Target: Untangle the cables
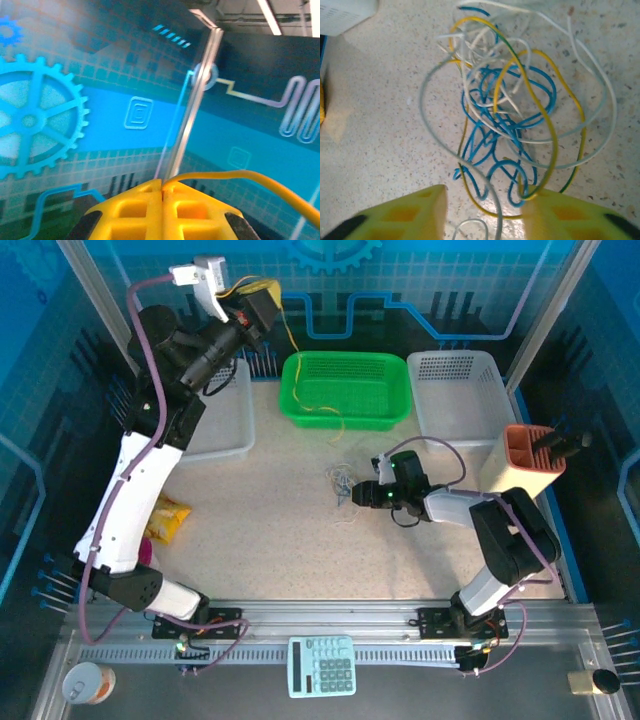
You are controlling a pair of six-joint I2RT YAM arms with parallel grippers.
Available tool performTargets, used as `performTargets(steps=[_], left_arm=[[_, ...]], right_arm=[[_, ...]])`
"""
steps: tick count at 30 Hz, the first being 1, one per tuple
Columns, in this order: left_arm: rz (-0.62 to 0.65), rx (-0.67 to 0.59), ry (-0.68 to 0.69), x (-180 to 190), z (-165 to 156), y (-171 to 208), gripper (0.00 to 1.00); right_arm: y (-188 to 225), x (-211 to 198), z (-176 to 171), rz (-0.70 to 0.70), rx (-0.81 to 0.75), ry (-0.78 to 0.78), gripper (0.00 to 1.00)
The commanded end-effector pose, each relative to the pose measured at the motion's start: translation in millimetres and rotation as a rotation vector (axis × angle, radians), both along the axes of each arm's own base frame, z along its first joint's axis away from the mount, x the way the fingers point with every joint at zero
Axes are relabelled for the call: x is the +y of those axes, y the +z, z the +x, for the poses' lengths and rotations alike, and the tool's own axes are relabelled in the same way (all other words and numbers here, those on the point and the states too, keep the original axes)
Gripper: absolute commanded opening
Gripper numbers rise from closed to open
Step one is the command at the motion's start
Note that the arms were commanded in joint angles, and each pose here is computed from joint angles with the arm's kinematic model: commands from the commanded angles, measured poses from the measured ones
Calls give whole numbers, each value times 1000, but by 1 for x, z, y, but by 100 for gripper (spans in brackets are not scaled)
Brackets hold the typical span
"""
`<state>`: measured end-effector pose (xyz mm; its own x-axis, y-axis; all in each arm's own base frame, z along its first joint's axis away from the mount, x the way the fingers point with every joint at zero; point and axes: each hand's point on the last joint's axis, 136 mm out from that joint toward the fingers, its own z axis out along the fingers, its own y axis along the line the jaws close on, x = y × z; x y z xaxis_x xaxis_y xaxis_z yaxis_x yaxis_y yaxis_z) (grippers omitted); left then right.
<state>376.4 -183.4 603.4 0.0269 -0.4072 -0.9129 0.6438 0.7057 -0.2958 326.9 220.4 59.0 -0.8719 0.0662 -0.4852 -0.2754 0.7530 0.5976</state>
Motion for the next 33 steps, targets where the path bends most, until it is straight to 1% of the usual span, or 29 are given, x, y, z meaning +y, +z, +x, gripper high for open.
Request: performTargets(steps=[1, 4, 9, 15, 16, 21, 23, 24, 28, 33], left_arm=[[-3, 12, 112, 33, 7, -7, 0], [-8, 43, 192, 58, 19, -20, 0], [-11, 79, 318, 98, 39, -36, 0], [-19, 113, 466, 143, 61, -57, 0], [-20, 122, 496, 152, 65, -62, 0], [-6, 183, 595, 187, 86, -93, 0], [5, 220, 618, 196, 95, -110, 0], [12, 240, 627, 201, 99, -120, 0], [34, 318, 636, 211, 116, -159, 0], [34, 388, 644, 220, 128, -195, 0]], right_arm=[[28, 0, 4, -19, -60, 15, 56], [42, -3, 4, -34, -93, 16, 71], [59, -10, 2, -70, -141, 12, 83], [68, -17, 0, -99, -168, 13, 86], [70, -18, 0, -104, -174, 10, 88], [80, -27, 0, -132, -201, -18, 90], [86, -30, -1, -143, -213, -32, 95], [88, -34, 0, -154, -220, -49, 100], [96, -57, 4, -237, -253, -157, 100], [107, -71, 2, -288, -286, -195, 100]])
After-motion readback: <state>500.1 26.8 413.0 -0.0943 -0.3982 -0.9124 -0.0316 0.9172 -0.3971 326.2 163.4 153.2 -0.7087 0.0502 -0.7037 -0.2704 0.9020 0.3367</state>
